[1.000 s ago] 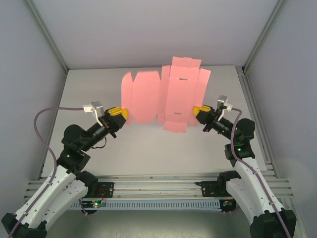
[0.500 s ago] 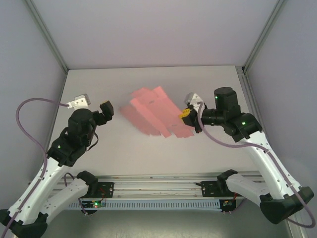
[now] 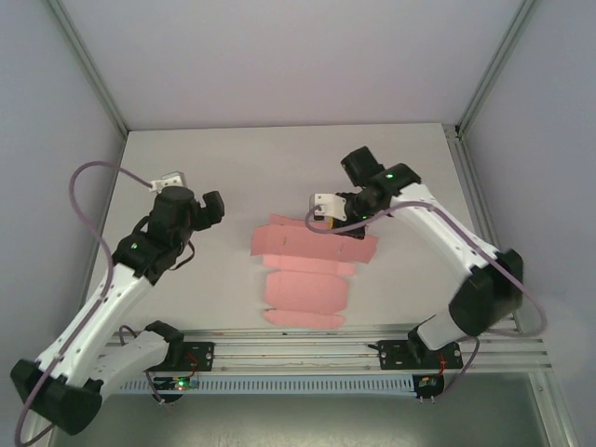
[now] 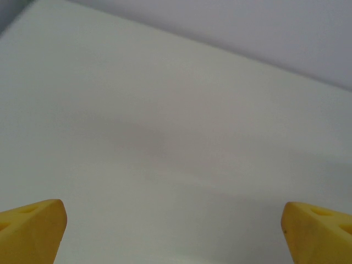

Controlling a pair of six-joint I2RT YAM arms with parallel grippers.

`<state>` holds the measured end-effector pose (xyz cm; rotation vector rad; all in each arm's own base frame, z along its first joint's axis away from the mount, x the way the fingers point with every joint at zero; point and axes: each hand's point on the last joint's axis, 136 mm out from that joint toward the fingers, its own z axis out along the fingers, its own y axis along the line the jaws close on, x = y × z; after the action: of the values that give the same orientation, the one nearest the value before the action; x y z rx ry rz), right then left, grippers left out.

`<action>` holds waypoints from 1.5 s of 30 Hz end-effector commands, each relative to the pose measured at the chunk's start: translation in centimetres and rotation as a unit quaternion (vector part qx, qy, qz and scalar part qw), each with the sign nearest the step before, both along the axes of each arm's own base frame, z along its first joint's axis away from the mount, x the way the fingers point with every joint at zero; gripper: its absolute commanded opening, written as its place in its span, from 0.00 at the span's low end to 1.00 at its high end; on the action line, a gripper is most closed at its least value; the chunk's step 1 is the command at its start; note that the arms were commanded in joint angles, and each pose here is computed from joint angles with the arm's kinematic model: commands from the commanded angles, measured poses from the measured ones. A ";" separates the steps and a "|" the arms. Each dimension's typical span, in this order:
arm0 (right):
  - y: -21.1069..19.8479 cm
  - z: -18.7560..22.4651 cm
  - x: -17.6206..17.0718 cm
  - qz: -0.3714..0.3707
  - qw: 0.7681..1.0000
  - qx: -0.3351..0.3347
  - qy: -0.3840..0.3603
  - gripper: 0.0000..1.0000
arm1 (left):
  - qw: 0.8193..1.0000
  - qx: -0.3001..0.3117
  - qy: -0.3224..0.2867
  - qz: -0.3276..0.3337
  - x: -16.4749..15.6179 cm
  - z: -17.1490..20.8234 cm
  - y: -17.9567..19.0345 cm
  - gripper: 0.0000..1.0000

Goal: Assemble paper box

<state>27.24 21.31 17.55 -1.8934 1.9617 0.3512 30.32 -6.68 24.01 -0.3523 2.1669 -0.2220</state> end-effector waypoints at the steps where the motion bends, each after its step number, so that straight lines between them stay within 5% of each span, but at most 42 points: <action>1: 1.0 -1.3 3.5 0.037 0.996 -0.024 -0.074 0.00 | 0.996 -0.029 0.041 -0.079 2.1 -3.3 -2.5 1.00; 6: 2.7 -3.3 4.3 0.062 0.995 -0.008 -0.077 0.00 | 0.982 -0.038 0.018 -0.183 4.2 -5.3 -5.8 1.00; 14: 3.7 -2.5 3.0 0.090 0.993 0.032 -0.063 0.00 | 0.968 -0.067 0.052 -0.237 5.2 -7.0 -8.4 1.00; 22: 3.4 -2.7 4.0 0.056 0.996 0.019 -0.063 0.00 | 0.914 -0.139 0.032 -0.379 2.8 -5.4 -13.1 1.00; 26: 3.5 -1.7 6.0 0.002 0.997 0.040 -0.071 0.00 | 0.907 -0.131 0.032 -0.399 1.5 -5.4 -13.4 1.00; 31: 4.4 -0.3 4.9 0.021 0.994 0.081 -0.068 0.00 | 0.924 -0.112 0.065 -0.359 1.7 -7.5 -12.3 1.00; 34: 4.5 0.2 4.8 0.017 0.993 0.091 -0.067 0.00 | 0.919 -0.120 0.077 -0.368 1.5 -7.8 -12.8 1.00; 38: 4.1 -0.8 3.9 0.027 0.996 0.072 -0.036 0.00 | 0.889 -0.114 0.025 -0.443 0.2 -5.1 -15.1 1.00; 45: 3.5 -2.2 1.9 0.064 0.996 0.055 0.027 0.00 | 0.886 -0.060 -0.038 -0.458 0.2 -1.7 -14.5 1.00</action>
<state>30.27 24.72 15.28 -1.9209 1.8303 0.4329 30.90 -20.89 20.28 0.5292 2.1673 -0.9115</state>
